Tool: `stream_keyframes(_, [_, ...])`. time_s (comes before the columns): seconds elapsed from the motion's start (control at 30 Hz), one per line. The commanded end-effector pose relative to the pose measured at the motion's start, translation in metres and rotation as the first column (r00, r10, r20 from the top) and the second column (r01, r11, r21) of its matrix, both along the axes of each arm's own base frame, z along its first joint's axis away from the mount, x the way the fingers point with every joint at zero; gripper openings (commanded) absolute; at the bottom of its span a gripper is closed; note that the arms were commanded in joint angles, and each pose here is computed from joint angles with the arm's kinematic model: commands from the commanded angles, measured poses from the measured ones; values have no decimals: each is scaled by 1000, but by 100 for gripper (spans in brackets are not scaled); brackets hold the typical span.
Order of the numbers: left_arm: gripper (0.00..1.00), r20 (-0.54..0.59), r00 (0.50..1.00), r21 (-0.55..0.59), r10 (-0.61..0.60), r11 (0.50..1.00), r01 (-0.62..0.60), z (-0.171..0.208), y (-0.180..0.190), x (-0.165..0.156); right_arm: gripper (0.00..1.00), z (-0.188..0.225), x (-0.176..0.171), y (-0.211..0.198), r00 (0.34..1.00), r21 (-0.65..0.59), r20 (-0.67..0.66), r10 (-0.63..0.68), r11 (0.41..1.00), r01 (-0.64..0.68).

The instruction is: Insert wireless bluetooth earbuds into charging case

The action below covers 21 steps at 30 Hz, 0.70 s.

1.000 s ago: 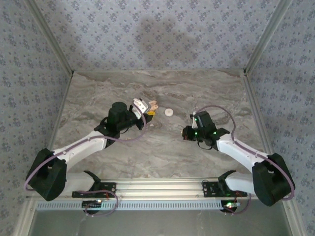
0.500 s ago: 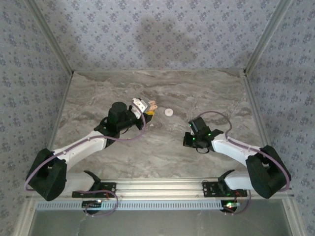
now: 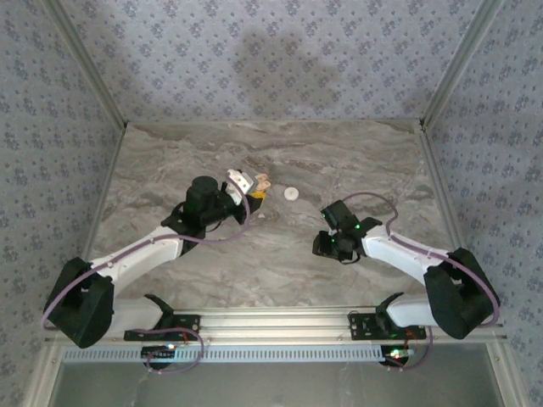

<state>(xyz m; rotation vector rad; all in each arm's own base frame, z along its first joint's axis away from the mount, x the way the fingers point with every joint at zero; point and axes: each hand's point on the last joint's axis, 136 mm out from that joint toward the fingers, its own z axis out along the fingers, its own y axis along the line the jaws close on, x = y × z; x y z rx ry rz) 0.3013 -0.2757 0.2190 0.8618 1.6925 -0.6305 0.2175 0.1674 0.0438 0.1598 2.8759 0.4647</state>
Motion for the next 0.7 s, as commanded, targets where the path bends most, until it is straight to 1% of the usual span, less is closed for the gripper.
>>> stream_keyframes(0.0, [17,16,1000,-23,18,1000,-17,10,6,-1,38,22,-5,-6,999,-49,-49,19,999,-22])
stream_keyframes(0.07, [17,16,1000,-24,20,1000,-19,10,7,-2,38,30,-1,-6,997,-72,-67,37,997,-41])
stream_keyframes(0.23, [17,18,1000,-26,24,999,-24,12,9,-3,38,26,-2,-11,978,-151,-207,18,987,-50])
stream_keyframes(0.33, [17,21,999,-24,26,999,-26,12,10,-2,39,21,3,-7,967,-174,-255,16,983,-62])
stream_keyframes(0.5, [17,22,999,-23,30,999,-30,13,12,-3,43,10,11,-3,954,-194,-298,13,978,-74])
stream_keyframes(0.67, [17,22,999,-17,36,999,-36,12,15,-2,44,-1,17,4,948,-170,-319,13,983,-70])
